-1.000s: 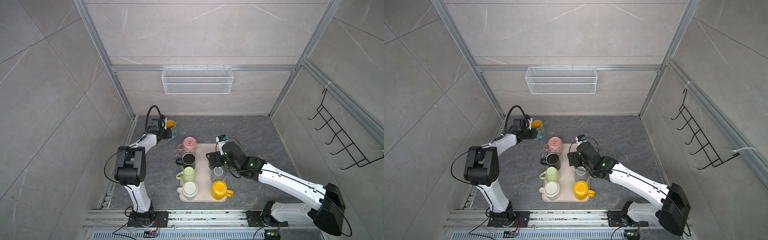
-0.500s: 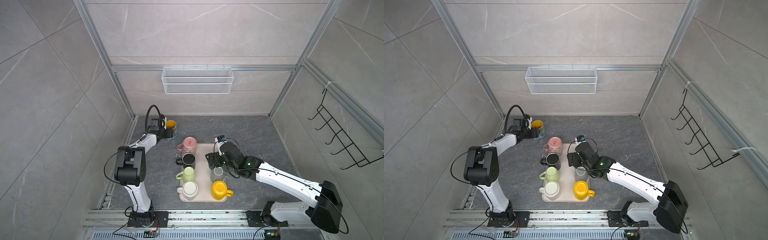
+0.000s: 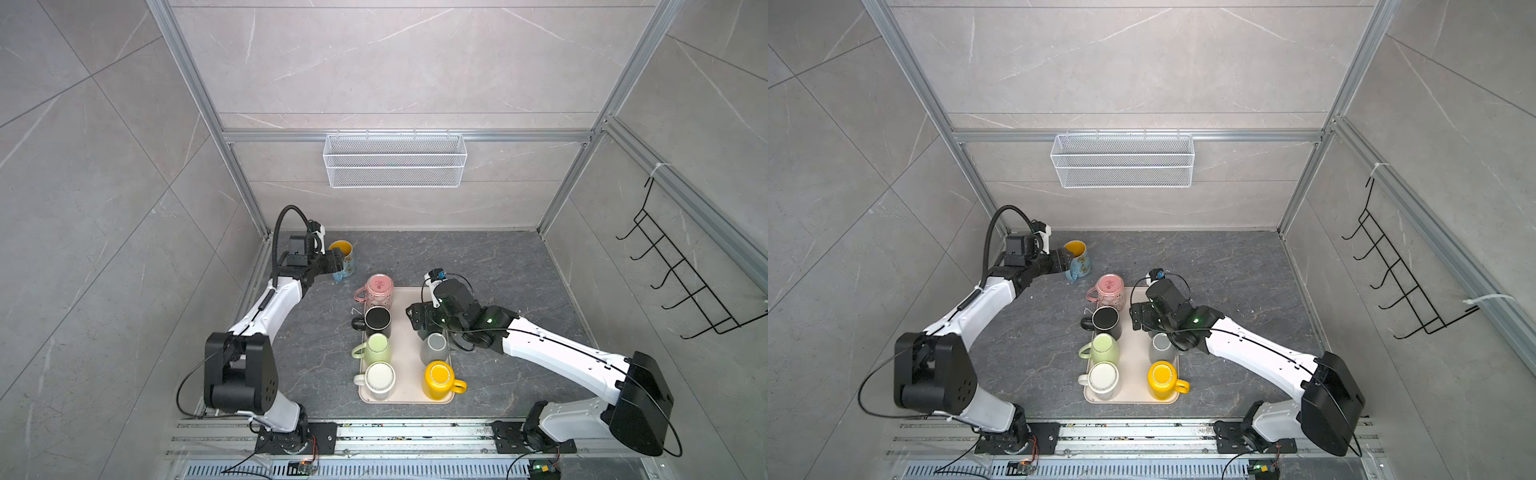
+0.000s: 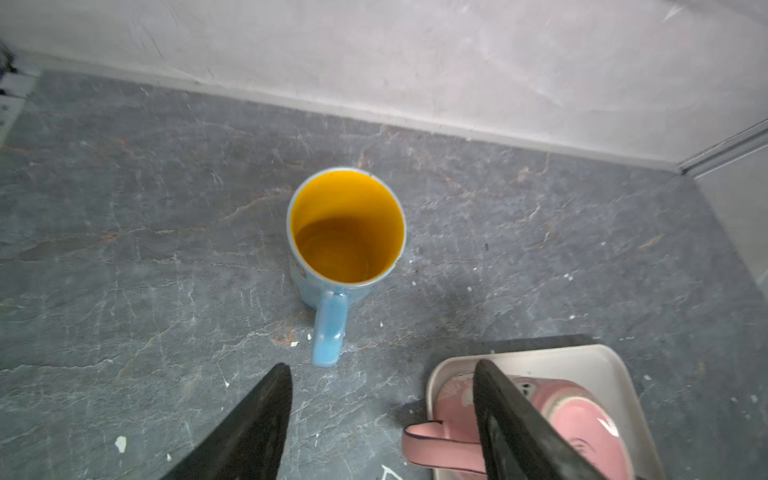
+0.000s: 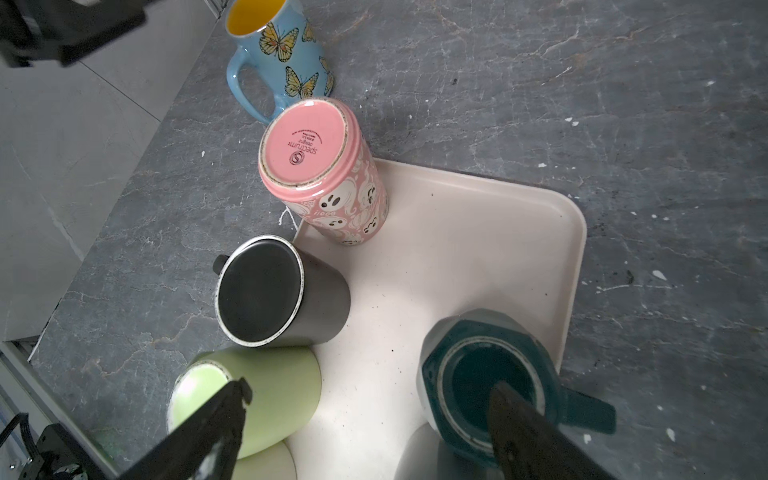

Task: Turn the mug right side up
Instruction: 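Open the left gripper and lift away from the blue mug, then reach the left gripper to the upside-down pink ghost mug and grasp its handle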

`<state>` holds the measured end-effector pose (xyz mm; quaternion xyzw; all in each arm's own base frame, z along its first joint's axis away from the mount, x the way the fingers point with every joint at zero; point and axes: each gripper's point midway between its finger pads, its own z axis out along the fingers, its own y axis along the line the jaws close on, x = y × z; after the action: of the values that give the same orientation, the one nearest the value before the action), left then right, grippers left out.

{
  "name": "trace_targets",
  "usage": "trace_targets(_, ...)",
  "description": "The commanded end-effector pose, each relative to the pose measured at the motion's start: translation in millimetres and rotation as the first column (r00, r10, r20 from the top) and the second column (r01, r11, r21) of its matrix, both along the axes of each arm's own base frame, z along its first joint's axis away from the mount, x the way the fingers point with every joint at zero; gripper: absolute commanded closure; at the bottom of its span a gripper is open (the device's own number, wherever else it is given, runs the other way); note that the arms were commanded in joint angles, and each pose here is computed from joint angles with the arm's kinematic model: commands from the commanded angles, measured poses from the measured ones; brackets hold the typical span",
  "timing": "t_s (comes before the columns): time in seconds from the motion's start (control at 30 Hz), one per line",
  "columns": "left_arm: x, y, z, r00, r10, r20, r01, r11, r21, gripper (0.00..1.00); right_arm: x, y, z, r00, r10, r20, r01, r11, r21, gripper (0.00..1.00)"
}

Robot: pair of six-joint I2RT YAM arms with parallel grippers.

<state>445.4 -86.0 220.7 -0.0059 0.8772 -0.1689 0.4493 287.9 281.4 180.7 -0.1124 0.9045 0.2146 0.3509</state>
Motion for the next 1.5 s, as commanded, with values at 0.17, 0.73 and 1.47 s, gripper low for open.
trace_targets(0.17, -52, -17, 61, 0.996, 0.084, -0.039, -0.093, 0.905, -0.415, 0.27, 31, -11, 22, 0.992, -0.093, -0.089, 0.105, 0.984, 0.145, 0.08)
trace_targets(0.73, -73, -26, -13, 0.806, 0.161, -0.57, -0.592, 0.194, -0.782, 0.37, 74, -4, 84, 0.992, -0.115, -0.055, 0.128, 0.898, 0.42, 0.08)
trace_targets(1.47, -45, -63, -79, 0.64, 0.045, -0.767, -0.767, 0.098, -0.634, 0.45, 82, -16, 66, 0.983, -0.138, -0.119, 0.177, 0.882, 0.438, 0.09)
